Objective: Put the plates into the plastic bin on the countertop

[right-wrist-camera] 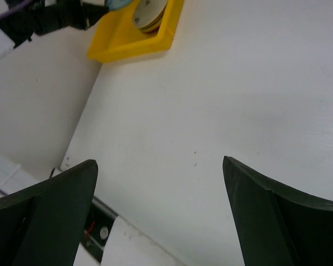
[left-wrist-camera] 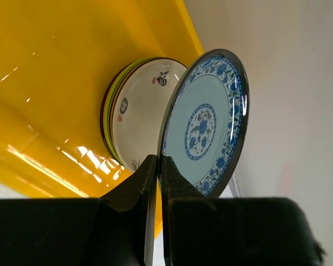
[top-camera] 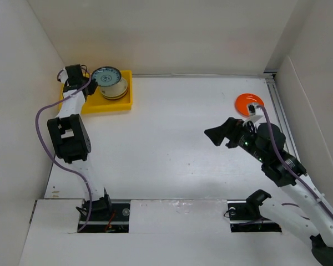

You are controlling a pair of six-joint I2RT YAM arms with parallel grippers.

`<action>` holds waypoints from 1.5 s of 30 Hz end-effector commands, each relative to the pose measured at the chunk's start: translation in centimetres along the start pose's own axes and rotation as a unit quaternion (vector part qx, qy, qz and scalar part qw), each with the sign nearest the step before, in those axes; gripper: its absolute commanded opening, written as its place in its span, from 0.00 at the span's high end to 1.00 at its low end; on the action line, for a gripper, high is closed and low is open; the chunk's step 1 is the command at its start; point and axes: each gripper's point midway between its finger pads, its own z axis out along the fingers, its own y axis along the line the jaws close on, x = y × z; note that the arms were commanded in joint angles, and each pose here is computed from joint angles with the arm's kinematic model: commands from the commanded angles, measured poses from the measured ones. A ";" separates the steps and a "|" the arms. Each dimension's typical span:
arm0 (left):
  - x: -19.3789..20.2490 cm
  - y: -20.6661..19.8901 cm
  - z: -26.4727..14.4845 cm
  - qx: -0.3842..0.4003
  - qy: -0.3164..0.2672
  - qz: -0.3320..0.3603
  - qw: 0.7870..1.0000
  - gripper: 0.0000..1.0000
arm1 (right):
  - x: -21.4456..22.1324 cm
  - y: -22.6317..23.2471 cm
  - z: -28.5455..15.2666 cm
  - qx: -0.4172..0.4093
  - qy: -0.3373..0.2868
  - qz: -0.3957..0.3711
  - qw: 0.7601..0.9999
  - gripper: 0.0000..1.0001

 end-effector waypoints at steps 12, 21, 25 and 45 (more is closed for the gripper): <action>0.2 -3.5 0.3 0.035 0.022 0.025 0.999 0.39 | -8.4 -6.1 4.9 0.046 -0.083 0.052 0.994 0.00; 3.4 -11.8 -12.6 0.165 0.030 0.116 0.979 0.00 | -8.3 -24.2 4.5 0.222 -0.143 0.199 0.944 0.00; 8.5 -11.6 -19.6 0.239 0.072 0.150 0.957 0.00 | -7.2 -30.8 4.1 0.306 -0.159 0.234 0.909 0.00; 23.3 -2.3 -28.4 0.304 0.195 0.292 0.886 0.00 | -5.2 -44.3 8.5 0.333 -0.148 0.391 0.845 0.18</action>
